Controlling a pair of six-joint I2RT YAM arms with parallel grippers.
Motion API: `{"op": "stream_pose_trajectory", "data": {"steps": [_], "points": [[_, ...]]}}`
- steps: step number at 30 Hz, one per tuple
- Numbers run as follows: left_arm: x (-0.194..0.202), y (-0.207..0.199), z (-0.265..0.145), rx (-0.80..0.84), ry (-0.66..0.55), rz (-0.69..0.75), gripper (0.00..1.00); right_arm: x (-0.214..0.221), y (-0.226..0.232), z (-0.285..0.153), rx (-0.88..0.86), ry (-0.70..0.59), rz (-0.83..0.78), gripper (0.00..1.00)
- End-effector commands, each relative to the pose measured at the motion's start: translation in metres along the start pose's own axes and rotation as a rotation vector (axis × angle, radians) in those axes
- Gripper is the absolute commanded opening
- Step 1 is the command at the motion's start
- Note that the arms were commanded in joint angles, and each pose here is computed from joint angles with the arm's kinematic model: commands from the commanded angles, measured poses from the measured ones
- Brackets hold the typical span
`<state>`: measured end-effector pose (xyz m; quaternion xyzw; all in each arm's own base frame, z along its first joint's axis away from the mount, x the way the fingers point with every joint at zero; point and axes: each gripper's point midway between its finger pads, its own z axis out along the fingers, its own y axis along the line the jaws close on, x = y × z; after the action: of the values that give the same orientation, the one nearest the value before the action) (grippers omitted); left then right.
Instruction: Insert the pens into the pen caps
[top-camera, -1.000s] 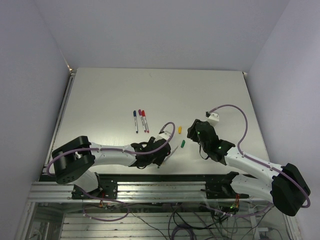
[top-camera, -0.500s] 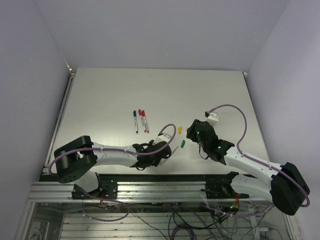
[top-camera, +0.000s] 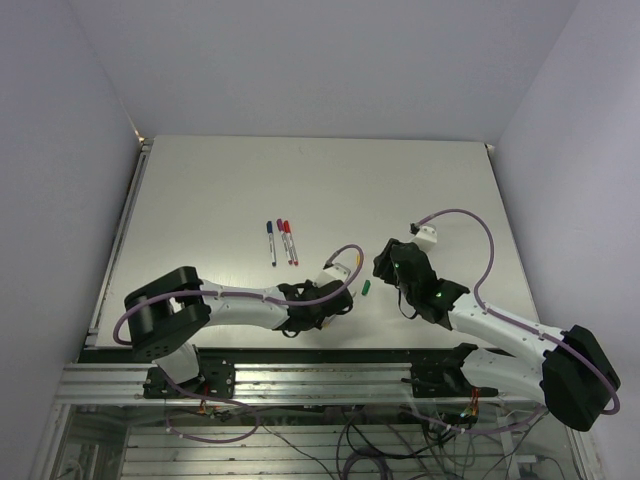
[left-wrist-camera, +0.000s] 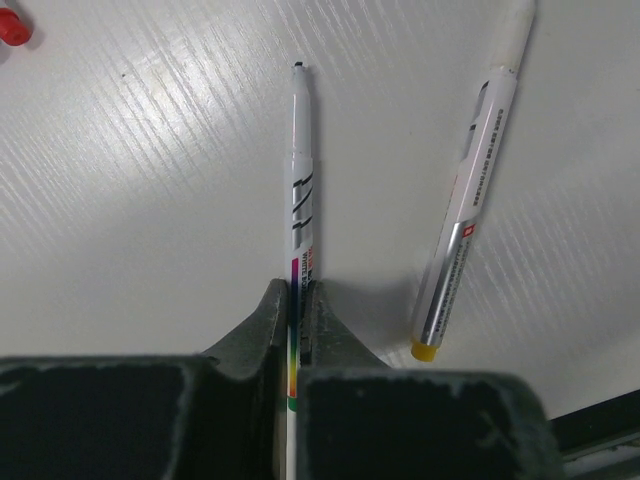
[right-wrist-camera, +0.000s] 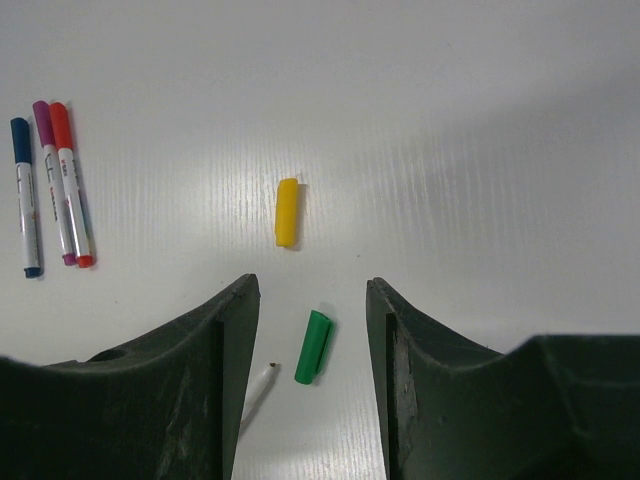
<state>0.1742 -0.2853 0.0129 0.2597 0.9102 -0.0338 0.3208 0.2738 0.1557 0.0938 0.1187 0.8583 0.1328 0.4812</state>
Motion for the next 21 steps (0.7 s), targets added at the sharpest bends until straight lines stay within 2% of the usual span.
{"op": "stream_pose_trajectory", "data": {"steps": [1,6,10,12,16,21], "points": [[0.05,0.012,0.007,-0.039,0.168,0.062,0.07,-0.004,0.001,-0.002,-0.005,-0.012,0.018,0.47],[0.038,0.007,0.003,-0.004,0.112,0.017,0.07,0.006,-0.003,0.001,0.007,0.024,-0.015,0.45],[0.01,0.015,-0.01,0.01,0.006,-0.053,0.07,0.016,-0.005,0.003,0.026,0.074,-0.044,0.29],[-0.007,0.021,-0.018,0.007,-0.057,-0.086,0.07,0.022,-0.005,0.004,0.026,0.097,-0.054,0.24],[-0.042,0.035,-0.04,-0.007,-0.191,-0.147,0.07,0.035,-0.001,0.005,0.011,0.145,-0.068,0.24],[-0.073,0.04,-0.068,0.045,-0.334,-0.199,0.07,0.049,0.006,0.005,-0.004,0.173,-0.077,0.28]]}}
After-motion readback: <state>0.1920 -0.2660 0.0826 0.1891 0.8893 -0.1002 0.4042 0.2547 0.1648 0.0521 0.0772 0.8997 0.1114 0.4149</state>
